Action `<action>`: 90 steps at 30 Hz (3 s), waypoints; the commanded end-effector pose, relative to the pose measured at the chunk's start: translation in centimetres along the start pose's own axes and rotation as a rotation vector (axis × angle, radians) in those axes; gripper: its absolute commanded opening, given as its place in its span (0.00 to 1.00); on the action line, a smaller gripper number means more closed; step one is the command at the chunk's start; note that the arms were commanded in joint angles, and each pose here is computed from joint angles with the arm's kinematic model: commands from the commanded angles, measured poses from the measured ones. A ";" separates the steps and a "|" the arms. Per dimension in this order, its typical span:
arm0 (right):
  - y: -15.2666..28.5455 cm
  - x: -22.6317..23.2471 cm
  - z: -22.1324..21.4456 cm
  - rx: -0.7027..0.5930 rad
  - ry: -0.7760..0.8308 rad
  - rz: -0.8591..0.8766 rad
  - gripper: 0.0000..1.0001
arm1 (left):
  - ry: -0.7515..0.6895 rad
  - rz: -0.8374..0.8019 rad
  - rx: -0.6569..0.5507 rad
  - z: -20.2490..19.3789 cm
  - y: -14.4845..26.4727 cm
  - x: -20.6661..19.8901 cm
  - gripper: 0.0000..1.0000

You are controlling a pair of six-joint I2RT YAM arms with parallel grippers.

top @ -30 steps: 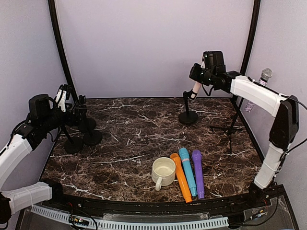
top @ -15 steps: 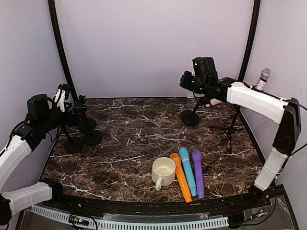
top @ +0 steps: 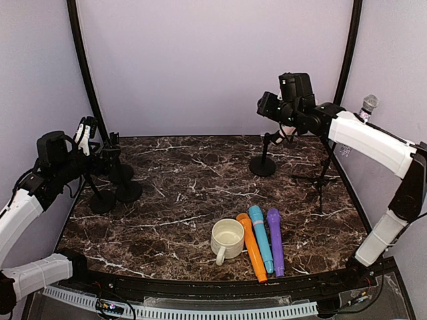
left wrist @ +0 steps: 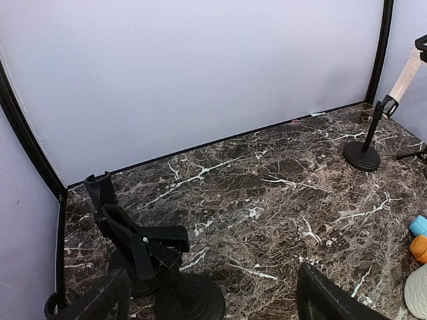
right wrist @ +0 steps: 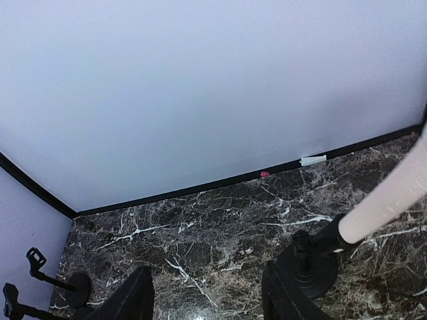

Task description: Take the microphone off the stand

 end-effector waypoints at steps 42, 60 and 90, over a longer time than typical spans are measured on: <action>-4.5 -12.4 11.2 0.119 -0.055 -0.175 0.60 | -0.010 -0.002 -0.026 0.2 -0.2 -0.1 0.88; -1.0 -6.3 9.3 0.148 -0.117 0.080 0.18 | -0.009 0.000 -0.019 0.0 -0.3 -0.1 0.88; 6.0 10.4 -5.8 0.334 0.058 0.339 0.17 | -0.118 -0.737 0.071 0.6 -6.0 -14.7 0.83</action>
Point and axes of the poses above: each gripper's point midway between its finger pads, its own y axis back along the fingers, its own x axis along the line the jaws close on, z = x × y, the point moved 10 cm from there along y, back along the fingers, and after that the axes turned 10 degrees about -y, right-handed, at the moved point
